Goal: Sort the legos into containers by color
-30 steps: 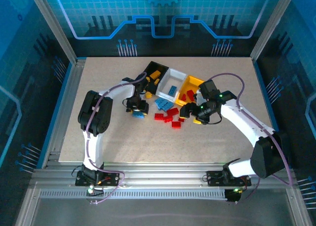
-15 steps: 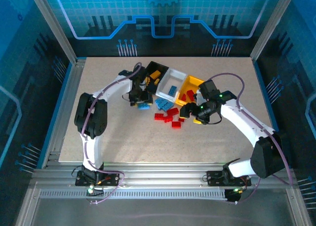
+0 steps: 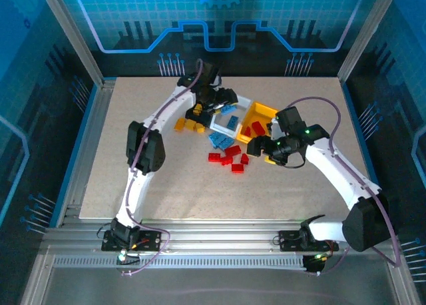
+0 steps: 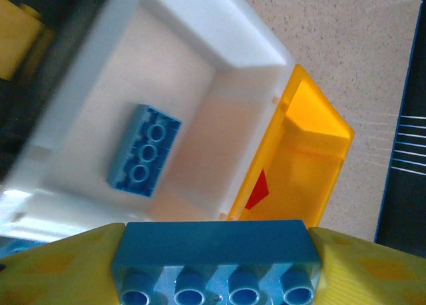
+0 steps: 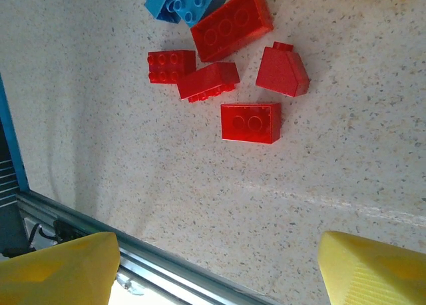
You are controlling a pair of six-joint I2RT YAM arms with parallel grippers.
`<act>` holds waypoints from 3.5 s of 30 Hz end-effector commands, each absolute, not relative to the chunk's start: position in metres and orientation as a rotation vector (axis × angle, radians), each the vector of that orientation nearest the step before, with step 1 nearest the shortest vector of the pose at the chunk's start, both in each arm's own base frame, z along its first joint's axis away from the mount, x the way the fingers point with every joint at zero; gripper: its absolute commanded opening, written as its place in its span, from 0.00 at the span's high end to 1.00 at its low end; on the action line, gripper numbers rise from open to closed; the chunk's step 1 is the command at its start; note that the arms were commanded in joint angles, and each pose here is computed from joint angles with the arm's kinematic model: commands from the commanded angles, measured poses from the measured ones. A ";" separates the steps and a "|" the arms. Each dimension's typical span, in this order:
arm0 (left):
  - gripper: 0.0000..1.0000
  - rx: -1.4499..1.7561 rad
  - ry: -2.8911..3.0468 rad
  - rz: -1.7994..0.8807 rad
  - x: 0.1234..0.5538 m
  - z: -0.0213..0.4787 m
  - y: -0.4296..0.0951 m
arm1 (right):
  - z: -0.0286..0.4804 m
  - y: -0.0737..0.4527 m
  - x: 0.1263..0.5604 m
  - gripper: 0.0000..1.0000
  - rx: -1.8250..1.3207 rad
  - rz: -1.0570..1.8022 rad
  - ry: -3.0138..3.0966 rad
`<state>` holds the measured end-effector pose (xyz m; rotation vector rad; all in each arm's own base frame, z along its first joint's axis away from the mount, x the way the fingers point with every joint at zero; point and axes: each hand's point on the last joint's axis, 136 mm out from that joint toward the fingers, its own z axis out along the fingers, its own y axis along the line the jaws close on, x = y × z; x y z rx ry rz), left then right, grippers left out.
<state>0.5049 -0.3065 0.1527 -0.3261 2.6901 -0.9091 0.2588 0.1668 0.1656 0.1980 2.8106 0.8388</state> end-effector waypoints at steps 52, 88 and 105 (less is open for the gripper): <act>0.34 0.049 2.978 0.094 0.471 0.029 -0.085 | 0.143 0.176 0.258 0.21 0.200 0.796 2.952; 0.74 -0.094 2.984 -0.081 0.454 0.044 -0.083 | 0.143 0.205 0.265 0.21 0.080 0.718 2.992; 0.71 -0.663 2.553 -0.982 0.543 0.167 -0.176 | 0.146 0.199 0.262 0.21 0.094 0.770 2.927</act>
